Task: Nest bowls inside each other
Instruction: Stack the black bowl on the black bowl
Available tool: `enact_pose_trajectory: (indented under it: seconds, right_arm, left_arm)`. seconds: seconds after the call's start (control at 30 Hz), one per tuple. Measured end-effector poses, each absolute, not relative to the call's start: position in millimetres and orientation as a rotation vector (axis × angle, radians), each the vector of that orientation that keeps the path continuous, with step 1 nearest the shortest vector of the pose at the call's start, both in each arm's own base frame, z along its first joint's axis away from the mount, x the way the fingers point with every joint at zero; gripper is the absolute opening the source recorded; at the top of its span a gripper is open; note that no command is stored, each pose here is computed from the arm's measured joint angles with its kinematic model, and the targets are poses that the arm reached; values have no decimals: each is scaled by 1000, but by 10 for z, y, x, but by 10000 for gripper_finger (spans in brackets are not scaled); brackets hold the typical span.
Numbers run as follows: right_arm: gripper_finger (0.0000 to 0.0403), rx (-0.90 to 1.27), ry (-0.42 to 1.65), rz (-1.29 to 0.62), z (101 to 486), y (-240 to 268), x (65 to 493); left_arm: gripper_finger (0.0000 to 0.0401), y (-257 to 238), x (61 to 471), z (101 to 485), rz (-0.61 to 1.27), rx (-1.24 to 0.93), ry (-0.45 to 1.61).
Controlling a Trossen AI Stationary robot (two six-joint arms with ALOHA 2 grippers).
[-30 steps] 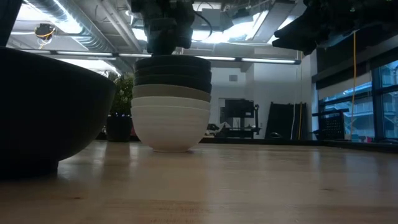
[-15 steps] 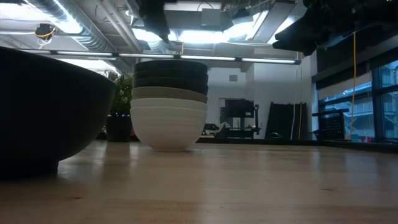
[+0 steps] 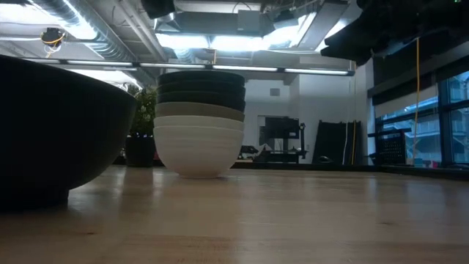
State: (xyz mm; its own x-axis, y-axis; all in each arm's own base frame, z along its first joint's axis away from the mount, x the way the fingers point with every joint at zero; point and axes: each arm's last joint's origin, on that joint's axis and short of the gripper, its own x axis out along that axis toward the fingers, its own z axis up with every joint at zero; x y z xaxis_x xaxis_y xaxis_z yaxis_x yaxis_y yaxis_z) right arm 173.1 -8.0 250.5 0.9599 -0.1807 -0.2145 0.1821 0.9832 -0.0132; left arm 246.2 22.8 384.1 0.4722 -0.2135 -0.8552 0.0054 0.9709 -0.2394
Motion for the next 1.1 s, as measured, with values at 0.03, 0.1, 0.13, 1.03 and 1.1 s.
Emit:
enact_pose_trajectory:
  seconds: [0.03,0.1,0.13,1.03,1.1]
  right_arm:
    - [209,9,217,-167,2505,-75,1732]
    - [209,16,217,-142,2505,-68,1732]
    - [209,28,216,-131,2506,-64,1733]
    - [209,198,194,-109,2518,-38,1737]
    - [209,199,193,-92,2522,-33,1739]
  left_arm:
    - [206,164,2474,3773,-148,-200,1104]
    - [206,39,2482,3636,-157,-173,1160]
    - [206,-17,2480,3561,-162,-168,1190]
    - [206,-886,2480,2294,-218,-310,1342]
    - [206,-892,2510,2240,-209,-305,1349]
